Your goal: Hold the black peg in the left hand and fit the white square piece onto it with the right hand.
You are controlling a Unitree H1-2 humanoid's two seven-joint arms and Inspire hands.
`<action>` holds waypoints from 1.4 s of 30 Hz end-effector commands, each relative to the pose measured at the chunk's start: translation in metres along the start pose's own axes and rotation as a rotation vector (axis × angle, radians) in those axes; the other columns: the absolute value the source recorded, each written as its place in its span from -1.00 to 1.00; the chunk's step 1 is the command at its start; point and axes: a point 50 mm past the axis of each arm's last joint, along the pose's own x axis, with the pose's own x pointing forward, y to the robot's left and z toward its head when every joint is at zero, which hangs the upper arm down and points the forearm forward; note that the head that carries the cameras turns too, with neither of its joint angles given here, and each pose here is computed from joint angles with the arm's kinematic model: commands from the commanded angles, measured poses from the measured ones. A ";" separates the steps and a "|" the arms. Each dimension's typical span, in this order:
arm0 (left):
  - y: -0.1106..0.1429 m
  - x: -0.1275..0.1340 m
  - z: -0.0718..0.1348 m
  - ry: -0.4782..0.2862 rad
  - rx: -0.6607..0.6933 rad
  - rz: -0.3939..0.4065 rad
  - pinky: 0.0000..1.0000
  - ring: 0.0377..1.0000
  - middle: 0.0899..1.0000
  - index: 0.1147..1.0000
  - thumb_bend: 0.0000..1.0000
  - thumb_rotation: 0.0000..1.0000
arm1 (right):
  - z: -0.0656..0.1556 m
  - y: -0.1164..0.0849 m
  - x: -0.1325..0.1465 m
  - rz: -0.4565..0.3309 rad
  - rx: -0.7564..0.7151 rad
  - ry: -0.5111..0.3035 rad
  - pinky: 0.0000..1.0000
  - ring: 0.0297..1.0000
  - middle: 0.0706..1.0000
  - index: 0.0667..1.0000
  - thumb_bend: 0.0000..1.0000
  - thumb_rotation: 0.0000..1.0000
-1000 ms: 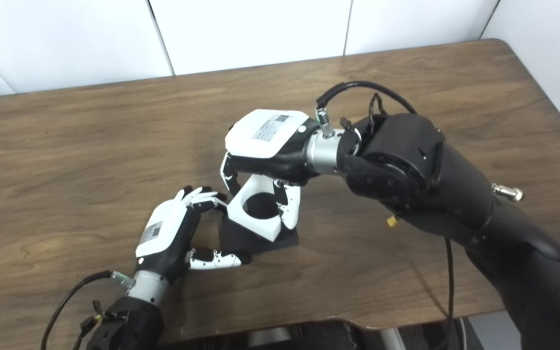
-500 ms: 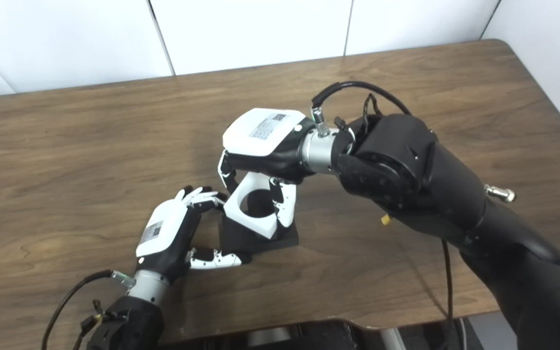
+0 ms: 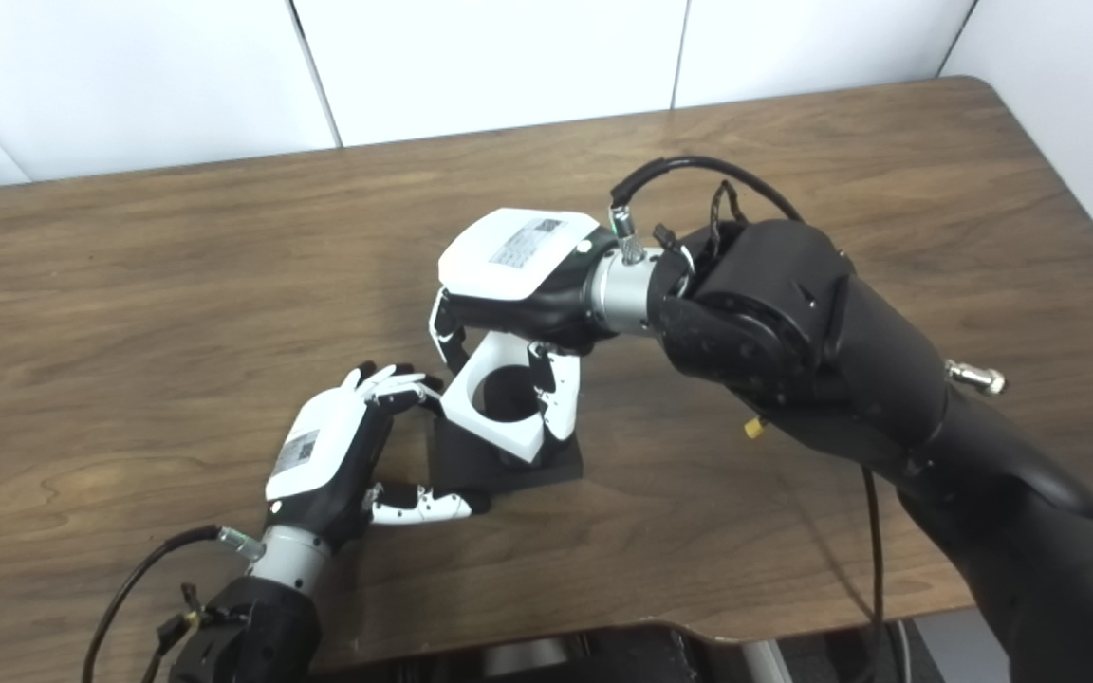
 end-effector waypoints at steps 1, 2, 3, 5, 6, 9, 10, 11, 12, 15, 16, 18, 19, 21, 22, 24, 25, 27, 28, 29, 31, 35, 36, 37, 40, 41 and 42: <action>0.000 0.000 0.004 -0.014 -0.001 -0.014 1.00 0.78 0.58 -0.15 0.01 -0.89 | -0.006 -0.006 -0.003 0.010 -0.030 0.017 1.00 0.67 0.47 -0.11 0.05 -0.73; 0.000 0.000 0.004 -0.015 0.000 -0.014 1.00 0.79 0.59 -0.15 0.01 -0.89 | -0.007 -0.006 -0.004 0.012 -0.027 0.018 1.00 0.67 0.47 -0.11 0.05 -0.74; 0.000 0.000 0.004 -0.015 0.000 -0.013 1.00 0.79 0.58 -0.15 0.01 -0.89 | -0.008 -0.006 -0.004 0.013 -0.025 0.019 1.00 0.67 0.47 -0.11 0.05 -0.74; 0.001 0.000 0.004 -0.014 0.003 -0.013 1.00 0.79 0.58 -0.15 0.01 -0.89 | -0.009 -0.006 -0.004 0.013 -0.024 0.022 1.00 0.67 0.47 -0.11 0.05 -0.74; 0.001 0.000 0.005 -0.014 0.003 -0.012 1.00 0.79 0.58 -0.15 0.01 -0.89 | -0.009 -0.006 -0.004 0.013 -0.024 0.022 1.00 0.68 0.47 -0.11 0.05 -0.74; 0.002 0.000 0.005 -0.013 0.007 -0.016 1.00 0.79 0.59 -0.15 0.01 -0.89 | -0.010 -0.005 -0.004 0.016 -0.021 0.026 1.00 0.68 0.48 -0.11 0.05 -0.73; 0.002 0.000 0.005 -0.014 0.007 -0.016 1.00 0.79 0.59 -0.15 0.01 -0.89 | -0.011 -0.005 -0.004 0.016 -0.020 0.027 1.00 0.68 0.48 -0.11 0.05 -0.73; 0.002 0.000 0.005 -0.015 0.006 -0.016 1.00 0.79 0.59 -0.15 0.01 -0.89 | -0.011 -0.005 -0.003 0.017 -0.019 0.028 1.00 0.68 0.48 -0.11 0.05 -0.73; 0.002 0.000 0.005 -0.015 0.005 -0.017 1.00 0.79 0.59 -0.15 0.01 -0.89 | -0.011 -0.004 -0.003 0.018 -0.019 0.029 1.00 0.68 0.48 -0.11 0.04 -0.73; 0.002 0.000 0.004 -0.013 0.003 -0.016 1.00 0.79 0.59 -0.15 0.01 -0.89 | -0.012 -0.003 -0.003 0.021 -0.022 0.032 1.00 0.68 0.48 -0.11 0.04 -0.73; 0.002 0.000 0.004 -0.013 0.003 -0.015 1.00 0.79 0.59 -0.15 0.01 -0.89 | -0.012 -0.002 -0.003 0.022 -0.020 0.032 1.00 0.68 0.48 -0.11 0.04 -0.73; 0.002 0.000 0.004 -0.013 0.001 -0.014 1.00 0.78 0.59 -0.15 0.01 -0.89 | -0.012 -0.001 -0.002 0.024 -0.015 0.033 1.00 0.68 0.49 -0.11 0.04 -0.74; 0.002 0.000 0.004 -0.012 0.002 -0.013 1.00 0.78 0.59 -0.15 0.01 -0.89 | -0.011 -0.001 -0.002 0.025 -0.015 0.032 1.00 0.69 0.49 -0.11 0.04 -0.74; 0.002 0.000 0.005 -0.012 0.003 -0.013 1.00 0.78 0.59 -0.15 0.01 -0.89 | -0.010 -0.001 -0.003 0.025 -0.018 0.031 1.00 0.68 0.49 -0.11 0.04 -0.74; 0.002 0.000 0.005 -0.012 0.003 -0.012 1.00 0.78 0.59 -0.15 0.01 -0.89 | -0.010 -0.001 -0.003 0.023 -0.022 0.030 1.00 0.68 0.49 -0.11 0.05 -0.73; 0.002 0.000 0.005 -0.013 0.001 -0.012 1.00 0.79 0.58 -0.15 0.01 -0.89 | -0.009 -0.001 -0.003 0.021 -0.023 0.027 1.00 0.67 0.48 -0.11 0.05 -0.73; 0.002 0.000 0.005 -0.014 0.002 -0.013 1.00 0.79 0.58 -0.15 0.01 -0.89 | -0.009 0.000 -0.003 0.020 -0.022 0.026 1.00 0.67 0.48 -0.11 0.05 -0.73; 0.002 0.000 0.006 -0.013 0.005 -0.016 1.00 0.79 0.59 -0.15 0.01 -0.89 | -0.008 0.000 -0.003 0.015 -0.020 0.024 1.00 0.67 0.48 -0.11 0.05 -0.73; 0.002 0.000 0.006 -0.012 0.005 -0.018 1.00 0.79 0.59 -0.15 0.01 -0.89 | -0.008 0.001 -0.003 0.014 -0.022 0.024 1.00 0.67 0.48 -0.11 0.05 -0.73; 0.003 0.000 0.006 -0.011 0.006 -0.018 1.00 0.79 0.59 -0.15 0.01 -0.89 | -0.008 0.001 -0.003 0.012 -0.029 0.022 1.00 0.67 0.48 -0.11 0.05 -0.73; 0.002 0.000 0.006 -0.013 0.006 -0.016 1.00 0.79 0.59 -0.15 0.01 -0.89 | -0.007 0.001 -0.003 0.011 -0.044 0.021 1.00 0.67 0.47 -0.10 0.05 -0.72; 0.002 0.001 0.006 -0.016 0.006 -0.013 1.00 0.78 0.58 -0.15 0.01 -0.89 | -0.006 0.001 -0.001 0.012 -0.060 0.024 0.99 0.67 0.48 0.02 0.45 -0.60; 0.002 0.001 0.006 -0.015 0.006 -0.013 1.00 0.79 0.58 -0.15 0.01 -0.89 | -0.006 0.000 -0.001 0.012 -0.062 0.025 0.99 0.67 0.48 0.09 0.66 -0.52; 0.002 0.001 0.006 -0.015 0.006 -0.013 1.00 0.79 0.58 -0.15 0.01 -0.89 | -0.006 0.000 -0.001 0.012 -0.067 0.026 0.98 0.67 0.48 0.12 0.80 -0.47; 0.002 0.001 0.006 -0.013 0.003 -0.014 1.00 0.79 0.58 -0.15 0.01 -0.89 | -0.006 -0.001 -0.001 0.006 -0.075 0.024 0.95 0.67 0.49 0.16 0.94 -0.30; 0.002 0.001 0.006 -0.013 0.003 -0.014 1.00 0.79 0.58 -0.15 0.01 -0.89 | -0.006 -0.001 -0.001 0.004 -0.072 0.024 0.95 0.68 0.49 0.16 0.97 -0.19; 0.002 0.001 0.006 -0.013 0.004 -0.014 1.00 0.79 0.58 -0.15 0.01 -0.89 | -0.007 -0.002 -0.001 0.002 -0.070 0.024 0.97 0.68 0.49 0.17 0.99 -0.10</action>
